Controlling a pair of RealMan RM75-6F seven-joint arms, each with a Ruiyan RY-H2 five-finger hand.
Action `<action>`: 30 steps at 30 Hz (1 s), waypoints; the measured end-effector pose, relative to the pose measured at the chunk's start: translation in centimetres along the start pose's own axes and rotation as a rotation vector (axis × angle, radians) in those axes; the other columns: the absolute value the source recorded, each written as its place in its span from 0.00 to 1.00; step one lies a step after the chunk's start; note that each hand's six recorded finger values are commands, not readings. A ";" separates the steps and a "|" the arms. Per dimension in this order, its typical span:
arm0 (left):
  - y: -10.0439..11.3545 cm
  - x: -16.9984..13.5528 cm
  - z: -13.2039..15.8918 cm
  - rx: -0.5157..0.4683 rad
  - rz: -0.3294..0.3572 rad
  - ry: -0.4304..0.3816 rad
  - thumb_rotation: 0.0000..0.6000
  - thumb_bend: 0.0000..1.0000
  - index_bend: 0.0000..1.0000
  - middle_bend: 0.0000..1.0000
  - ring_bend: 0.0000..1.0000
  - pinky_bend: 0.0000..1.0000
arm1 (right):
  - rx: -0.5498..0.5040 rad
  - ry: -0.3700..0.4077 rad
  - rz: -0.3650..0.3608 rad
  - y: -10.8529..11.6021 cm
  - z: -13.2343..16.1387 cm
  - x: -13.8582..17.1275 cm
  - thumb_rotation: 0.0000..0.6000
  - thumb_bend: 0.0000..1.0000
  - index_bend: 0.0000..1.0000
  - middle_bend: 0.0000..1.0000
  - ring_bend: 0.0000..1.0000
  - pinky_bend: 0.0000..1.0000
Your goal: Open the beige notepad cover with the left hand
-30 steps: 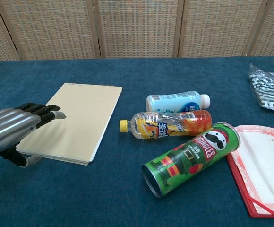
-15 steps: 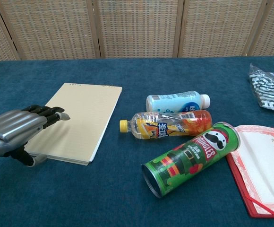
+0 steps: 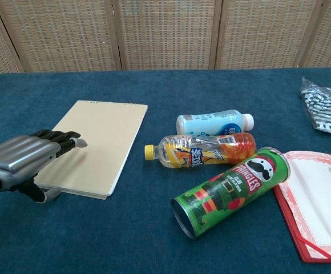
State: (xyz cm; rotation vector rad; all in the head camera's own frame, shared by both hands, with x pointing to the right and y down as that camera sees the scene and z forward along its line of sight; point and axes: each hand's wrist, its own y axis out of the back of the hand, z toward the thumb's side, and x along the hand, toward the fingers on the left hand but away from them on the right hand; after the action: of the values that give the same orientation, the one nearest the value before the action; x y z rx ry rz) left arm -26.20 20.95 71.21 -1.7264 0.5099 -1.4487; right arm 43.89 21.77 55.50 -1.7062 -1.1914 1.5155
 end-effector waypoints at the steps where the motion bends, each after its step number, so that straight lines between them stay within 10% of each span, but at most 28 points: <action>1: 0.0 0.0 0.0 0.000 0.001 0.000 1.00 0.33 0.00 0.00 0.00 0.00 | 0.000 0.000 0.000 0.0 0.0 0.0 1.00 0.21 0.03 0.00 0.00 0.00; 30: -0.1 2.2 -0.4 0.023 0.000 0.033 1.00 0.41 0.00 0.00 0.00 0.00 | -0.003 0.004 0.000 0.0 0.1 -0.1 1.00 0.21 0.03 0.00 0.00 0.00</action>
State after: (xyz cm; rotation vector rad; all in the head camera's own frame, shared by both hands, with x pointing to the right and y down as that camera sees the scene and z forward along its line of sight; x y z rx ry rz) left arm -26.07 19.25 72.62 -1.6866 0.5087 -1.4802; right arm 43.83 21.72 55.53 -1.7103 -1.1916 1.5102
